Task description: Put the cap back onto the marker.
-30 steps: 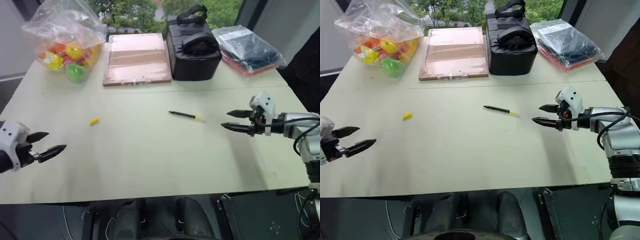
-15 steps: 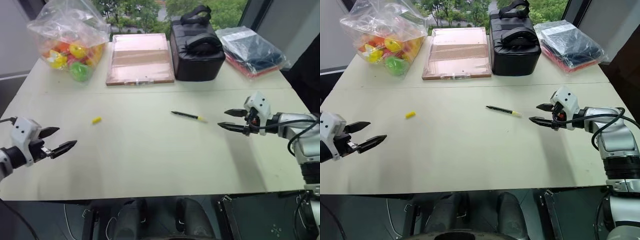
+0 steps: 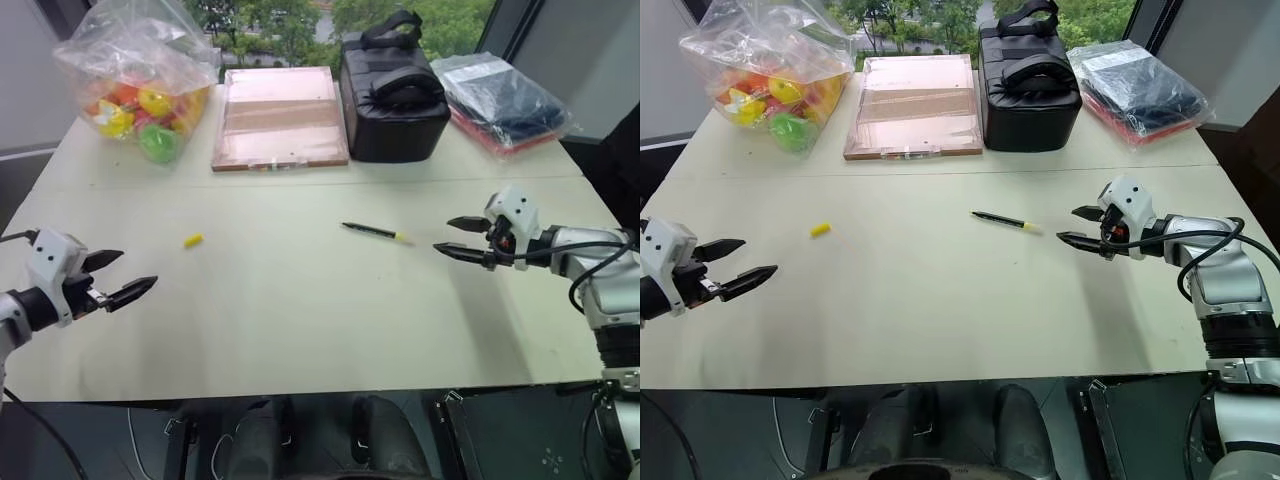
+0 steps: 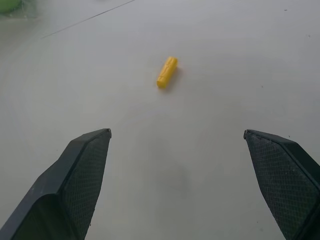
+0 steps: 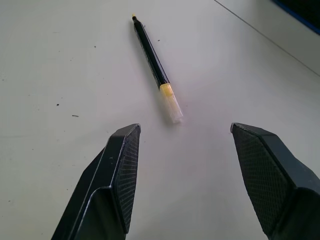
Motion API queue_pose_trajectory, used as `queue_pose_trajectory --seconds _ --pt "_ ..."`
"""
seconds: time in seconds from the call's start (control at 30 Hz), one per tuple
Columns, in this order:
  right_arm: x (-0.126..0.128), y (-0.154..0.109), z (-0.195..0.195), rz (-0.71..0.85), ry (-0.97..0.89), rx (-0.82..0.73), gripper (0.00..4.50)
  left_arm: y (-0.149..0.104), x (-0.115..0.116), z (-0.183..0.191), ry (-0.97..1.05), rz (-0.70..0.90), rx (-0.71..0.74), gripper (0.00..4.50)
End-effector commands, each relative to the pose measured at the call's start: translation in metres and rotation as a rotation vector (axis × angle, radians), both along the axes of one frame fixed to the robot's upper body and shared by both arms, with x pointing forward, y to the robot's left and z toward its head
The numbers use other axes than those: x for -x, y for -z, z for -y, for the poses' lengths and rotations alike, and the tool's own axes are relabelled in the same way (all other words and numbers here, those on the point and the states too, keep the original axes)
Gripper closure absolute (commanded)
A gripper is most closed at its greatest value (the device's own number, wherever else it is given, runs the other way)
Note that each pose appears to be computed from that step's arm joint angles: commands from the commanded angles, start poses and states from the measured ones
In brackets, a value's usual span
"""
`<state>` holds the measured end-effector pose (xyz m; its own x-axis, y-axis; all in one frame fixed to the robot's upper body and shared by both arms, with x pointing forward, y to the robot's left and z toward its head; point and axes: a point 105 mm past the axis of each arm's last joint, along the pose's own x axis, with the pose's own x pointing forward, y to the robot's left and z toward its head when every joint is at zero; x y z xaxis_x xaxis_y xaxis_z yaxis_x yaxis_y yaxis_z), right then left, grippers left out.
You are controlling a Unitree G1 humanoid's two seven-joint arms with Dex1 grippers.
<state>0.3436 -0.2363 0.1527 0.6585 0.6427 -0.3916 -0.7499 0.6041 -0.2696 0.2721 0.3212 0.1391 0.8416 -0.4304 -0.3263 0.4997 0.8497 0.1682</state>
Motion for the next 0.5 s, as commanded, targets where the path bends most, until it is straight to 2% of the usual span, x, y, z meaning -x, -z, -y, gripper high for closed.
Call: queue_pose_trajectory --seconds 0.03,0.27,0.5 --pt "-0.003 -0.014 0.002 0.059 0.005 0.002 1.52 -0.010 -0.003 0.002 0.007 0.042 -0.006 0.04" --pt "-0.004 -0.015 0.001 0.068 0.010 -0.003 1.52 -0.012 -0.004 0.000 0.002 0.049 -0.003 0.04" --pt "-0.009 -0.018 -0.003 0.093 0.006 -0.013 1.52 -0.032 -0.015 0.012 0.099 0.087 0.028 0.04"
